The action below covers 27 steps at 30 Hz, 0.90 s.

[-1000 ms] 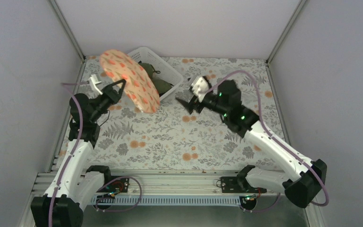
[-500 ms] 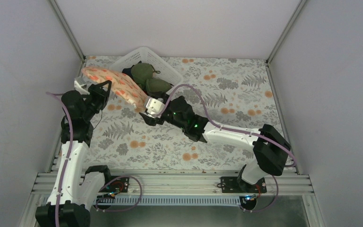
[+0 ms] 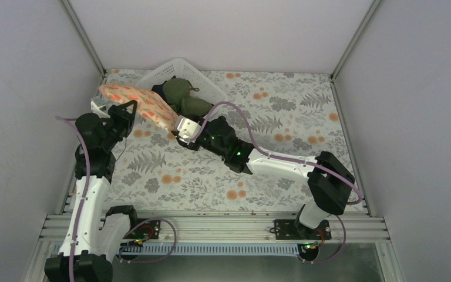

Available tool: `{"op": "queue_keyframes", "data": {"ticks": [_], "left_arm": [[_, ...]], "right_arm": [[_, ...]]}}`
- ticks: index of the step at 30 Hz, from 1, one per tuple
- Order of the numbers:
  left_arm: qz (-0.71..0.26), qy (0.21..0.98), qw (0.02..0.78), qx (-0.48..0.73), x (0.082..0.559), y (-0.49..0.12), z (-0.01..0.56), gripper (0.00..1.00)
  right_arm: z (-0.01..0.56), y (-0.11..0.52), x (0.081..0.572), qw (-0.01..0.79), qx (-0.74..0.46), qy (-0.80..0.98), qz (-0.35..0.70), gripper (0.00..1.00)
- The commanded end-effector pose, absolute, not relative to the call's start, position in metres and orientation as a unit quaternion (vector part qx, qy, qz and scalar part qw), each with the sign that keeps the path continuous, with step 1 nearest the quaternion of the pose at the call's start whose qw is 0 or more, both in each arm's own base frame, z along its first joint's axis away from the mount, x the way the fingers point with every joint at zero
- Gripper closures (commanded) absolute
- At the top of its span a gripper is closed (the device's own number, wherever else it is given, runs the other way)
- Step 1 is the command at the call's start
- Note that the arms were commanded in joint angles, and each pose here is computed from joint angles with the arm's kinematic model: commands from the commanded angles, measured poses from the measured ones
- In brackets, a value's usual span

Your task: Unzip the laundry bag and remove the bra

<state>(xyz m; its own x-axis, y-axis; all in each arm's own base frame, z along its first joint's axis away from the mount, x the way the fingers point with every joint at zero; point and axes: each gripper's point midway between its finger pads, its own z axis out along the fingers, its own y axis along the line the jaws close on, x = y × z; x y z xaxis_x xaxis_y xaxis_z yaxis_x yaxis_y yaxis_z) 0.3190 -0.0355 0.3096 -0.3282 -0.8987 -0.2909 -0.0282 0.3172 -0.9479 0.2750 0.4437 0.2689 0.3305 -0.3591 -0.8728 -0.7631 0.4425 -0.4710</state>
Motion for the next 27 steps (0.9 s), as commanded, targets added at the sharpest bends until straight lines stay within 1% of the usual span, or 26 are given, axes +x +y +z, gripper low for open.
{"op": "queue_keyframes", "data": {"ticks": [1, 3, 5, 7, 10, 11, 12, 13, 15, 16, 19, 22, 25, 26, 27], "left_arm": [[-0.484, 0.659, 0.467, -0.336, 0.314, -0.040, 0.320, 0.98], [-0.484, 0.659, 0.466, -0.337, 0.313, -0.040, 0.319, 0.98], [-0.483, 0.661, 0.464, -0.339, 0.312, -0.040, 0.317, 0.98], [-0.482, 0.662, 0.462, -0.341, 0.311, -0.039, 0.314, 0.98], [-0.476, 0.665, 0.468, -0.336, 0.310, -0.039, 0.311, 0.98], [-0.468, 0.669, 0.473, -0.331, 0.310, -0.038, 0.309, 0.96], [-0.459, 0.674, 0.480, -0.324, 0.309, -0.037, 0.307, 0.83], [-0.447, 0.681, 0.483, -0.322, 0.308, -0.035, 0.302, 0.50], [-0.421, 0.694, 0.497, -0.307, 0.304, -0.031, 0.295, 0.05], [-0.397, 0.704, 0.514, -0.288, 0.301, -0.028, 0.294, 0.01], [-0.310, 0.724, 0.556, -0.266, 0.294, -0.008, 0.293, 0.00], [-0.216, 0.723, 0.628, -0.191, 0.284, 0.006, 0.319, 0.00], [-0.139, 0.690, 0.709, -0.045, 0.269, -0.006, 0.365, 0.00], [-0.128, 0.672, 0.729, 0.036, 0.261, -0.023, 0.376, 0.00], [-0.124, 0.645, 0.738, 0.152, 0.247, -0.051, 0.381, 0.00]], "right_arm": [[0.274, 0.457, 0.284, 0.650, -0.497, 0.555, 0.150, 0.58], [0.277, 0.458, 0.285, 0.650, -0.494, 0.556, 0.153, 0.73], [0.282, 0.455, 0.285, 0.653, -0.489, 0.557, 0.158, 0.94], [0.285, 0.451, 0.286, 0.654, -0.485, 0.558, 0.161, 0.97], [0.304, 0.434, 0.290, 0.665, -0.471, 0.556, 0.165, 0.97], [0.307, 0.428, 0.290, 0.664, -0.471, 0.556, 0.166, 0.97], [0.309, 0.423, 0.291, 0.663, -0.471, 0.556, 0.167, 0.97], [0.312, 0.417, 0.291, 0.662, -0.474, 0.556, 0.169, 0.97], [0.314, 0.407, 0.288, 0.653, -0.487, 0.553, 0.176, 0.97], [0.314, 0.402, 0.286, 0.647, -0.496, 0.551, 0.177, 0.97], [0.309, 0.388, 0.274, 0.620, -0.534, 0.547, 0.179, 0.97], [0.298, 0.375, 0.257, 0.578, -0.579, 0.542, 0.190, 0.97], [0.287, 0.362, 0.244, 0.541, -0.612, 0.542, 0.196, 0.97], [0.283, 0.358, 0.240, 0.528, -0.622, 0.543, 0.199, 0.96], [0.279, 0.356, 0.236, 0.518, -0.630, 0.542, 0.203, 0.97]]}}
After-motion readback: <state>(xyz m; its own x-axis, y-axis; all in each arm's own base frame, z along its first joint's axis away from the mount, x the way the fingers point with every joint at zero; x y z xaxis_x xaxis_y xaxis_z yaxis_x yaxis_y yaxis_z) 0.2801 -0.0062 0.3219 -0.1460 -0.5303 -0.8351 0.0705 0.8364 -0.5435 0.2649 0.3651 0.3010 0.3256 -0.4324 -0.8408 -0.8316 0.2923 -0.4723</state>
